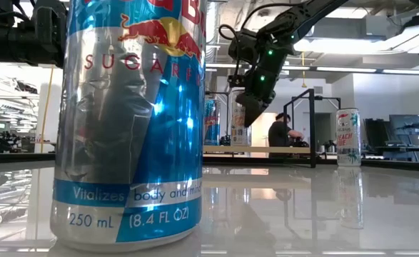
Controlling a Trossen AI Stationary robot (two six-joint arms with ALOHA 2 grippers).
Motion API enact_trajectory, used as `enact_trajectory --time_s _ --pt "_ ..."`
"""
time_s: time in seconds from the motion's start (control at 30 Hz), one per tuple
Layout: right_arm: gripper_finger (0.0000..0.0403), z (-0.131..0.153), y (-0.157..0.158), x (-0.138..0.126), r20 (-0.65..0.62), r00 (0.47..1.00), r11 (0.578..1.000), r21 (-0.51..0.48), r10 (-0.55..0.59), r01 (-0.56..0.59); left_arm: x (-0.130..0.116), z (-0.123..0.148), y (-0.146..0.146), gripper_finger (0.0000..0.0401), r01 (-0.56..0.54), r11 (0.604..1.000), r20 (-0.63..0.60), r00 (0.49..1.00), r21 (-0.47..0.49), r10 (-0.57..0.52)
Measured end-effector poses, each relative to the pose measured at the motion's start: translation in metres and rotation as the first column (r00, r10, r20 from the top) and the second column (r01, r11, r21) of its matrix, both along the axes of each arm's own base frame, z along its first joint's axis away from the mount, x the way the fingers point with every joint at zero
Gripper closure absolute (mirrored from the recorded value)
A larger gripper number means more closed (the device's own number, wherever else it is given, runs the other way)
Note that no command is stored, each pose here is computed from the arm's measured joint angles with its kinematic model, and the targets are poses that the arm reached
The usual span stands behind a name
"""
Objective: Place canned beverage on shelf
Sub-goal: Put the top white-yellow soda can on the shelf
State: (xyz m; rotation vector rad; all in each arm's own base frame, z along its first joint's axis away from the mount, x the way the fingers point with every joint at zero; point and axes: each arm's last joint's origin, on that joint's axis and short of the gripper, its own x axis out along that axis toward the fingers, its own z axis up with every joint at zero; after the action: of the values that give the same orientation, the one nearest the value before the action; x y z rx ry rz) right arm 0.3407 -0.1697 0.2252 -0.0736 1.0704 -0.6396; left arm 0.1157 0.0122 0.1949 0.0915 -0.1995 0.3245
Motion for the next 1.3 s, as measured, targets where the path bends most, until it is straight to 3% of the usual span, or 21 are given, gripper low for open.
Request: enact_trajectory --time_s 0.53,0.9,1.1,1.3 --pt "0.0382 0.001 -0.001 -0.001 -0.03 0.998 0.995 -0.077 -0.059 0.057 0.0 0.0 0.0 0.0008 0.0 1.0 0.0 1.0 0.0 0.0" --pt "0.0382 0.003 0.017 0.012 0.033 0.999 0.998 -0.052 0.022 -0.021 0.0 0.0 0.0 0.0008 0.0 1.0 0.0 1.0 0.0 0.0" --pt "0.0382 0.006 0.007 0.01 0.055 0.998 0.993 -0.109 -0.03 0.036 0.0 0.0 0.0 0.0008 0.0 1.0 0.001 1.0 -0.001 0.0" --pt "0.0382 0.006 -0.002 0.006 0.069 0.995 0.992 -0.103 -0.071 0.077 0.0 0.0 0.0 0.0008 0.0 1.0 0.0 1.0 -0.001 0.0"
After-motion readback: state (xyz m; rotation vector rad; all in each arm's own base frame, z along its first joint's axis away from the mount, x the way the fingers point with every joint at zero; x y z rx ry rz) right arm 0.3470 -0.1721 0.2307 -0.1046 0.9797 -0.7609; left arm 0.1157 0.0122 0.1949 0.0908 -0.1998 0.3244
